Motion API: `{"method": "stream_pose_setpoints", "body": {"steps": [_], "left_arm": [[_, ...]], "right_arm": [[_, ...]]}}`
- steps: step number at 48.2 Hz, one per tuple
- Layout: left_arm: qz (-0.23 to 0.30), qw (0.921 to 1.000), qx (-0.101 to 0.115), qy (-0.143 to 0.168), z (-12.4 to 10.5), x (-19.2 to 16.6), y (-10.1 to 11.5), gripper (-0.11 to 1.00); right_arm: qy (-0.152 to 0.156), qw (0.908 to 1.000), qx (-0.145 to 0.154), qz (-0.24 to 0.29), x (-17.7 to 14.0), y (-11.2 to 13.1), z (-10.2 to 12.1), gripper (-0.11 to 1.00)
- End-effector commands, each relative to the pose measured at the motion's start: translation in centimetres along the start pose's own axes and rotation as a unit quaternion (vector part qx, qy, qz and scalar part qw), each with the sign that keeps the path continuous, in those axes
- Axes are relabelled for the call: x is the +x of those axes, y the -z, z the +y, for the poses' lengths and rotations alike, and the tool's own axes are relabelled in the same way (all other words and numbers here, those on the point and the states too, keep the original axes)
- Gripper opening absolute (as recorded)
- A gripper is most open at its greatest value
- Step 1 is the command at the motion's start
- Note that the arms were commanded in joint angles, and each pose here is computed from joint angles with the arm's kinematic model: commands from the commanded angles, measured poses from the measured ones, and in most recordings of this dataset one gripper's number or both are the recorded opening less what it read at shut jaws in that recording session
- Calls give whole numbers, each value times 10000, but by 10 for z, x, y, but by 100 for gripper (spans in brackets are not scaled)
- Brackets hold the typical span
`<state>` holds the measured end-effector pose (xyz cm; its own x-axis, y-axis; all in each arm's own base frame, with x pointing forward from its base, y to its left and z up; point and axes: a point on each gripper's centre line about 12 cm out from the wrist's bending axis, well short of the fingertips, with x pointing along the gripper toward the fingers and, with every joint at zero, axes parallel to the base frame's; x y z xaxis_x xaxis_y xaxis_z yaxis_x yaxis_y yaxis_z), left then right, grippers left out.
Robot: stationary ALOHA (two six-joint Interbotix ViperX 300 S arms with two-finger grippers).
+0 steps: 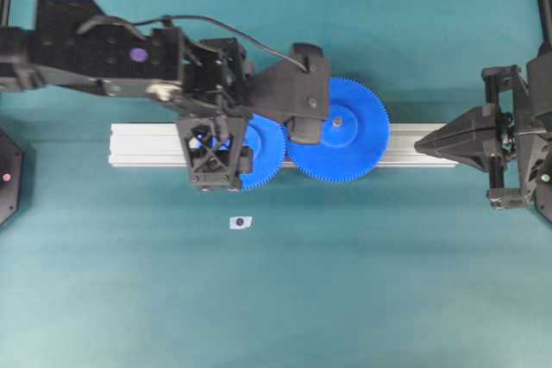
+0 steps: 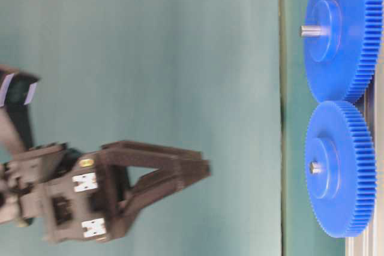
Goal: Insert the small gear onto the shaft.
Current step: 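Open the left gripper to release the gear on the shaft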
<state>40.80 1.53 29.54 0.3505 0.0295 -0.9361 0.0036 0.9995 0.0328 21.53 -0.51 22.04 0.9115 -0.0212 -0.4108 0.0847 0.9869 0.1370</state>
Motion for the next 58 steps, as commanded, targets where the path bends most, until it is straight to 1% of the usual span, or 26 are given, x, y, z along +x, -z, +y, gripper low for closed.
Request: {"method": "stream_pose_setpoints", "body": {"steps": [1, 16, 28, 58], "left_arm": [[-392, 9992, 56, -11, -3, -30, -4, 76], [-441, 9990, 108, 24, -10, -39, -1, 76], [-433, 9990, -124, 38, -10, -40, 0, 76], [-433, 9990, -139, 42, -11, -36, -2, 76]], "right_arm": [[-2, 9999, 80, -62, 0, -4, 0, 0], [-6, 9999, 80, -84, -1, -5, 0, 0], [-14, 9999, 80, -138, -3, -7, 1, 0], [-12, 9999, 80, -122, -2, -6, 1, 0]]}}
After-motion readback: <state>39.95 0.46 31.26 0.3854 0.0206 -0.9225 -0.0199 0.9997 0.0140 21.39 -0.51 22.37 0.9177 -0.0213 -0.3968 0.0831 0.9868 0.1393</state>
